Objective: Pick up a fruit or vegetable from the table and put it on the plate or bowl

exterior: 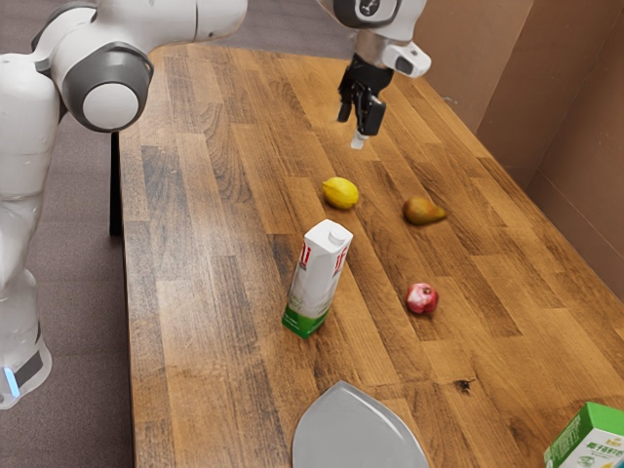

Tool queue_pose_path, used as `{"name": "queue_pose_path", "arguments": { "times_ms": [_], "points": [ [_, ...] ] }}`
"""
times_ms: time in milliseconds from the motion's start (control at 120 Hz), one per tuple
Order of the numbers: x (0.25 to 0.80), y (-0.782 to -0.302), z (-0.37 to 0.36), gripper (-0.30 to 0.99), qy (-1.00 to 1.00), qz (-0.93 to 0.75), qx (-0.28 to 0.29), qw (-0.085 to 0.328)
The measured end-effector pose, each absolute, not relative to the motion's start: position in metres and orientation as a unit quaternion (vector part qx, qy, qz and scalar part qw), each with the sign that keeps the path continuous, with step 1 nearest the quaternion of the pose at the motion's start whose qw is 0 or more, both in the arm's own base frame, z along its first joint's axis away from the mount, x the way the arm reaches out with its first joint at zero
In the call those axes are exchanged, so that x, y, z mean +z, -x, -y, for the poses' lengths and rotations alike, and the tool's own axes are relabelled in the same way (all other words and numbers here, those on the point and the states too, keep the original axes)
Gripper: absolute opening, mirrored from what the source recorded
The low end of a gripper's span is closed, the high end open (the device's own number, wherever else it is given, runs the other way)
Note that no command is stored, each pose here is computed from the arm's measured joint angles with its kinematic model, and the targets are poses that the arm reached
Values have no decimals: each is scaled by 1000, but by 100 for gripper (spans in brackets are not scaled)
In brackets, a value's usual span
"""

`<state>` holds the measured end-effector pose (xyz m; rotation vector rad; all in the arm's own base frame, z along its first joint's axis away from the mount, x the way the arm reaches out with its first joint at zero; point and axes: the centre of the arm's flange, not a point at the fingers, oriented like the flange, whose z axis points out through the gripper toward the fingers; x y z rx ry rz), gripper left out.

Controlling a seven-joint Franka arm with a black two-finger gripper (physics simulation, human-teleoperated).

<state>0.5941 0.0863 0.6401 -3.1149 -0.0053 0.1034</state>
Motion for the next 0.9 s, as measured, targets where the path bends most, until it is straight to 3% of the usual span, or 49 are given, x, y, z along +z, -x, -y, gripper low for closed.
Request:
{"name": "queue_pose_path", "arguments": {
  "times_ms": [383,675,900],
  "points": [
    [655,-601,-95,69,1000,-3,-16,-9],
    [554,-647,-156,69,999,5,31,26],
    [543,-667,-183,69,998,-49,10,49]
  ]
}}
